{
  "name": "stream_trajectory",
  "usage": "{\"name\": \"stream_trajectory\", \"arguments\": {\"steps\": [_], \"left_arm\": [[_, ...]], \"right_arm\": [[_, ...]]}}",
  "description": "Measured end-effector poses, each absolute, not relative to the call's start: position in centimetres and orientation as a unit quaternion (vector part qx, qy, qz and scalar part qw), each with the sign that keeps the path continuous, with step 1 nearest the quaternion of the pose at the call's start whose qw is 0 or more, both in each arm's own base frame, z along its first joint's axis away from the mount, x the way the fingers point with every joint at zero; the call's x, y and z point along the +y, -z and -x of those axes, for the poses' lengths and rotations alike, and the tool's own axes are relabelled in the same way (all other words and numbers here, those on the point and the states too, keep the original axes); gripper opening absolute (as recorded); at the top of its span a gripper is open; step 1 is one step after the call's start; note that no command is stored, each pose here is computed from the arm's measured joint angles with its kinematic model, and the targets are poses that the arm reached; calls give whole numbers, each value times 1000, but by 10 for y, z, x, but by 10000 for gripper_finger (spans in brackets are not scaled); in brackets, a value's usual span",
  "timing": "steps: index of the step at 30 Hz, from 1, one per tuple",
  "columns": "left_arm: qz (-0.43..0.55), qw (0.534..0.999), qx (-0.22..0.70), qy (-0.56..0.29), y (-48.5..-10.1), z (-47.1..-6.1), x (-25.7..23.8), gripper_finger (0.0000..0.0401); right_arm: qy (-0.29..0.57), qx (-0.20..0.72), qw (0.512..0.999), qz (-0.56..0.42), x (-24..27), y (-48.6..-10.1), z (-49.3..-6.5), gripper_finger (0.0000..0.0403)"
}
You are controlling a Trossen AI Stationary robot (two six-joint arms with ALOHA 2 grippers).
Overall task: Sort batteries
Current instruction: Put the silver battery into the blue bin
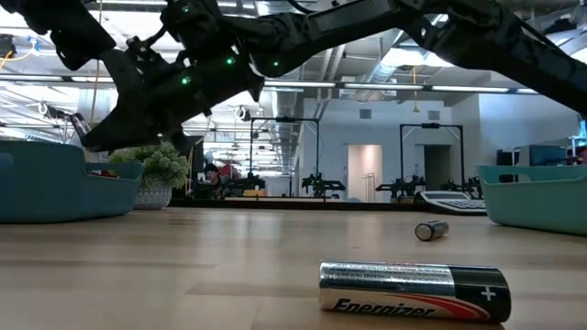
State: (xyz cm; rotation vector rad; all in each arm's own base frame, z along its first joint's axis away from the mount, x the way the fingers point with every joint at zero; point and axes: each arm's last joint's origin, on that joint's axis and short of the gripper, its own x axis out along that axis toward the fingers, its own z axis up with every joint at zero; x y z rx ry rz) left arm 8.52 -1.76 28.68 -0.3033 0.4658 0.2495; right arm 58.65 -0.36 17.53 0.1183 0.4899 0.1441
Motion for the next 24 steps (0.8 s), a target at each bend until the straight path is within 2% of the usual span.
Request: {"name": "stream_trajectory", "arguments": {"steps": [24], "left_arm": [[160,952,220,-141,-287,-85,-17,123]], "right_arm": [[-63,237,968,-57,-10,-176,-587,93]]}}
